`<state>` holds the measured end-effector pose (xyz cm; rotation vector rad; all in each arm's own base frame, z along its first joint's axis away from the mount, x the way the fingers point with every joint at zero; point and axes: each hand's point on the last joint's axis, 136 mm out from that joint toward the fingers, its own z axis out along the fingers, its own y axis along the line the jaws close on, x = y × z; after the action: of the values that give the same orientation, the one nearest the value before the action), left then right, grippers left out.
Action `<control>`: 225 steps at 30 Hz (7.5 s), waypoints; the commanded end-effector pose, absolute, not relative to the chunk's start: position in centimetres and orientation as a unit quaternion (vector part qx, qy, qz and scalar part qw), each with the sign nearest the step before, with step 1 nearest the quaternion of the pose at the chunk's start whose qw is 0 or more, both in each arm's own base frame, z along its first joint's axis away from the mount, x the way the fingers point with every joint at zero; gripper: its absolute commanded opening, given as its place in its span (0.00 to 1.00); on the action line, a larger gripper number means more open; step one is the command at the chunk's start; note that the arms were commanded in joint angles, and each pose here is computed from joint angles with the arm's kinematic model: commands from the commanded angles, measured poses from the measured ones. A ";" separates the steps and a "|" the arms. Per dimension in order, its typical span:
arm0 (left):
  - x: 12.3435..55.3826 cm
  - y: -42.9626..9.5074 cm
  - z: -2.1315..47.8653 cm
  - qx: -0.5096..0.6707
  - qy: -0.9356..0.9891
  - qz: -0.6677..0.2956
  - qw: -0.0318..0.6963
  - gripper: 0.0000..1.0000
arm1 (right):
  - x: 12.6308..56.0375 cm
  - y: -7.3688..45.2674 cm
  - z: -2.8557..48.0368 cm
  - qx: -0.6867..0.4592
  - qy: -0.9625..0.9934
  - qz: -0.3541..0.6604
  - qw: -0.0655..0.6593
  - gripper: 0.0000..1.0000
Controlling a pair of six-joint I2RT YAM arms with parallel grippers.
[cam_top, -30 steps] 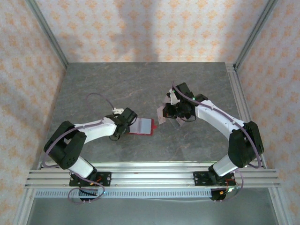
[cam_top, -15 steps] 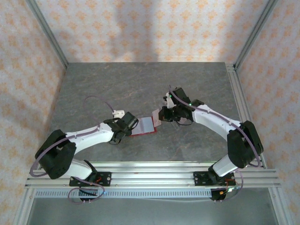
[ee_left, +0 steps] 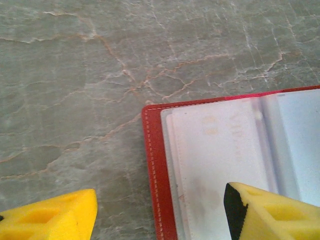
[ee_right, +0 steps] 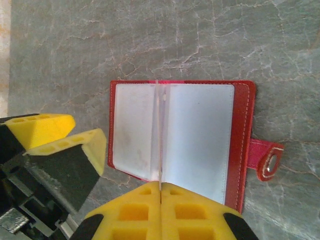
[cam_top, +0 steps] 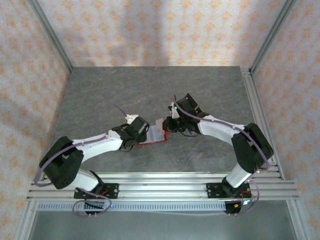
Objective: Put the credit cards into the card holder
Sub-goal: Insert the credit card into the card slot.
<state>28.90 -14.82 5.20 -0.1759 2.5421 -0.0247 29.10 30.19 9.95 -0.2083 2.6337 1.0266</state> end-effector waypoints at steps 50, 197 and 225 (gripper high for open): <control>26.5 -10.4 1.3 -0.083 0.964 0.087 0.237 0.65 | 29.8 35.2 6.0 -0.076 0.883 0.444 0.130 0.00; 27.1 -7.6 0.3 -0.145 0.960 0.085 0.224 0.64 | 29.5 35.9 7.0 -0.141 0.932 0.326 0.070 0.20; 27.3 -8.1 -0.4 -0.148 0.960 0.068 0.226 0.64 | 29.1 38.6 2.9 -0.156 0.943 0.292 0.024 0.00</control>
<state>27.66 -6.98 1.25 -0.4352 2.6089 0.2542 29.16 38.23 3.18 -0.4539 2.9098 0.9398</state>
